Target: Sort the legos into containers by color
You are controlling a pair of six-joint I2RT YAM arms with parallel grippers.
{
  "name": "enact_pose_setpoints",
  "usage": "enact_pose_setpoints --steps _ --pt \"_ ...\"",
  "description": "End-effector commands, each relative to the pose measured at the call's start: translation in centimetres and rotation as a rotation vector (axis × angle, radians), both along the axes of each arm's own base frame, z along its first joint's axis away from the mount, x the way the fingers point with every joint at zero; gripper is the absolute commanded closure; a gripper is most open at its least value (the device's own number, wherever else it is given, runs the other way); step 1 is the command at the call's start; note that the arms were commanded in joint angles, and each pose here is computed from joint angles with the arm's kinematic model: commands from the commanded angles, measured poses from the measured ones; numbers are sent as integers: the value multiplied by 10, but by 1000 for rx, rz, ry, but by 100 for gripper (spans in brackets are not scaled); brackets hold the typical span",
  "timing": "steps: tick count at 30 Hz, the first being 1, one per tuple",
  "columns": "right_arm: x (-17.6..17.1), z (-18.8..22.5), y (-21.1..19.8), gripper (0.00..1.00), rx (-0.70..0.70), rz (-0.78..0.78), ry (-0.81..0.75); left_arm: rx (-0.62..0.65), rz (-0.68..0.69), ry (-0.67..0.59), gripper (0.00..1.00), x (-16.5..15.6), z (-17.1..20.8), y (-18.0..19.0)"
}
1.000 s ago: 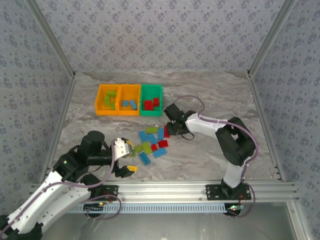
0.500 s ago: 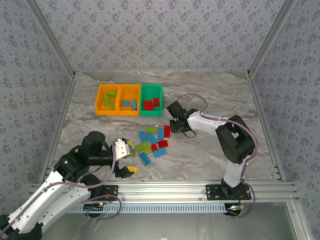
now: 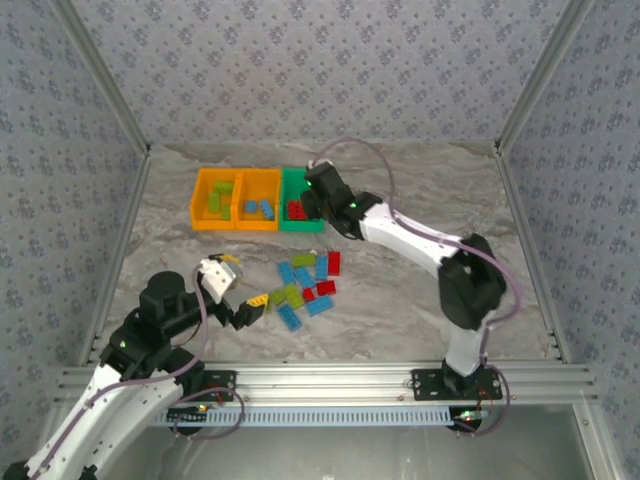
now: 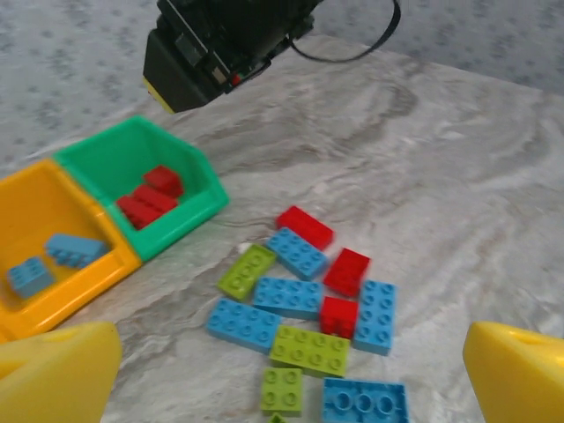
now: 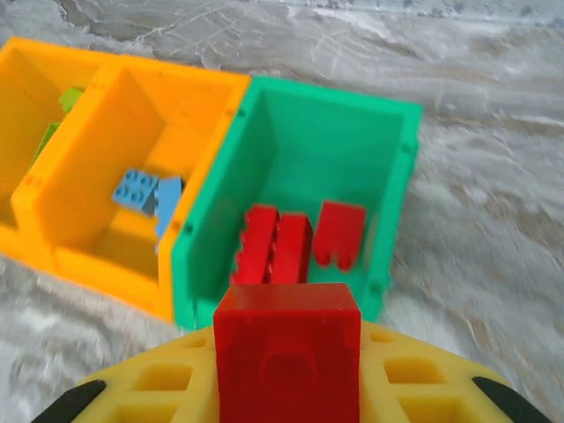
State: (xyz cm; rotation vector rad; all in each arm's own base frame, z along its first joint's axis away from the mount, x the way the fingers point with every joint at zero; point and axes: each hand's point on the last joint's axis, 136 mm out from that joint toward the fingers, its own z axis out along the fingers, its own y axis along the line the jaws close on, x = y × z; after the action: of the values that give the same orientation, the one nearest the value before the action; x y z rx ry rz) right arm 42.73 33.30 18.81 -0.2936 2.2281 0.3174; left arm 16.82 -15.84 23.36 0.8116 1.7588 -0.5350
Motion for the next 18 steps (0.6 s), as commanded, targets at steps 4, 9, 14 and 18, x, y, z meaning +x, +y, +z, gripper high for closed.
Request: enact_pose_setpoints --steps 4,9,14,18 --pt "62 -26 15 68 -84 -16 -3 -60 286 -7 1 30 14 34" --pt "78 -31 25 47 -103 10 21 -45 405 56 1 43 7 47" --pt "69 8 17 45 -129 35 -8 -36 461 123 1 54 -1 52" --pt "16 52 3 45 -80 85 21 -30 491 163 4 58 -5 56"
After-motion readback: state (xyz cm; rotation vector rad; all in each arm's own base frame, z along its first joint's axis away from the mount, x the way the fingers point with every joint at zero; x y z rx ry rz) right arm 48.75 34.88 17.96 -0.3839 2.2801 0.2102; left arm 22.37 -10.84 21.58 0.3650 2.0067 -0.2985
